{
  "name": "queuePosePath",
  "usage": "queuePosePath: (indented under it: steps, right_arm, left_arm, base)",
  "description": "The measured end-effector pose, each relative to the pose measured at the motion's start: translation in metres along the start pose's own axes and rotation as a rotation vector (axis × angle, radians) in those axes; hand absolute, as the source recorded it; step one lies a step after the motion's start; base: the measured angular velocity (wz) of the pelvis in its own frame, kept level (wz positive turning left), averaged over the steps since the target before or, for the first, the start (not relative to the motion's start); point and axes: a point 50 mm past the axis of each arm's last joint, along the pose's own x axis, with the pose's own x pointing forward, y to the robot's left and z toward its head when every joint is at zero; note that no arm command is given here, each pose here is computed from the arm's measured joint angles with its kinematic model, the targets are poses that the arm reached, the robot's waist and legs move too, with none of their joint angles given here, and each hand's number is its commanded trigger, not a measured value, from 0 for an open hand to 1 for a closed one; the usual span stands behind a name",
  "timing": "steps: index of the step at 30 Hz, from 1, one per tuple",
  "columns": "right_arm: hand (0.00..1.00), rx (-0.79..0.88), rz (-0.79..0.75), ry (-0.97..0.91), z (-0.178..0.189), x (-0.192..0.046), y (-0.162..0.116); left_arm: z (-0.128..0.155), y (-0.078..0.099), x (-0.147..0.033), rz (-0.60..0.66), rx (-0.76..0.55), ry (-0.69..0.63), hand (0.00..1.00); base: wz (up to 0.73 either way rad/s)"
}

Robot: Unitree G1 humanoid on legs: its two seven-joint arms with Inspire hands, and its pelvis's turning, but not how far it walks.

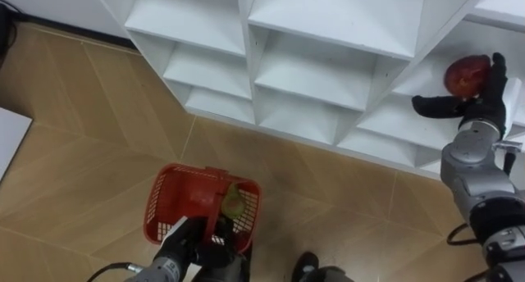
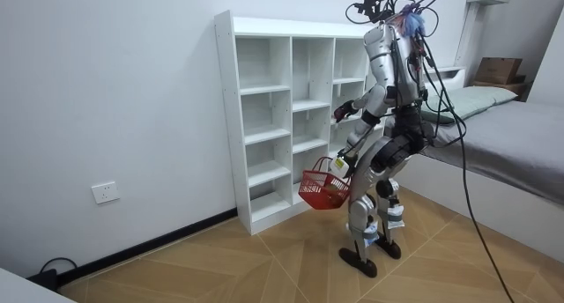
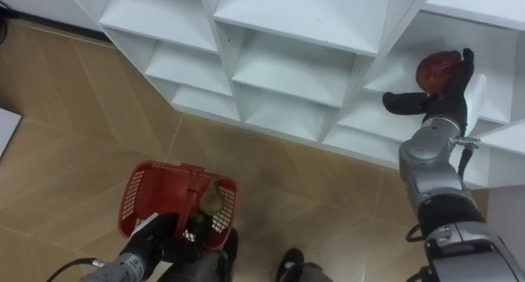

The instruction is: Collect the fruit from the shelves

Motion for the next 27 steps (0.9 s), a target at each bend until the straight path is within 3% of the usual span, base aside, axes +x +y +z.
queuePosePath:
  steps: [10, 11, 12, 13, 14, 27]
  right_arm:
    - [0.00, -0.002, -0.016, -0.005, 0.001, 0.003, -0.006]
    - [0.30, -0.002, -0.017, -0.005, 0.002, 0.003, -0.007]
    - [0.51, -0.002, -0.018, -0.006, 0.002, 0.003, -0.007]
    - [0.85, -0.001, -0.018, -0.006, 0.002, 0.003, -0.006]
    - [1.00, 0.000, -0.018, -0.007, 0.003, 0.004, -0.006]
    - [1.00, 0.024, -0.094, -0.002, 0.006, 0.008, -0.016]
  left_arm:
    - [0.001, 0.000, 0.000, 0.000, 0.001, -0.002, 1.00]
    - [0.001, 0.000, 0.000, 0.000, 0.001, -0.002, 1.00]
    - [0.001, 0.000, 0.000, 0.000, 0.001, -0.002, 1.00]
    - [0.001, 0.000, 0.000, -0.001, 0.000, -0.002, 1.00]
    - [0.001, 0.000, 0.000, -0.001, -0.002, -0.002, 1.00]
    - [0.000, 0.001, 0.000, 0.000, -0.016, 0.000, 1.00]
  base:
    - [0.00]
    - [0.00]
    - [0.00]
    - [0.00]
    - [0.00]
    - [0.00]
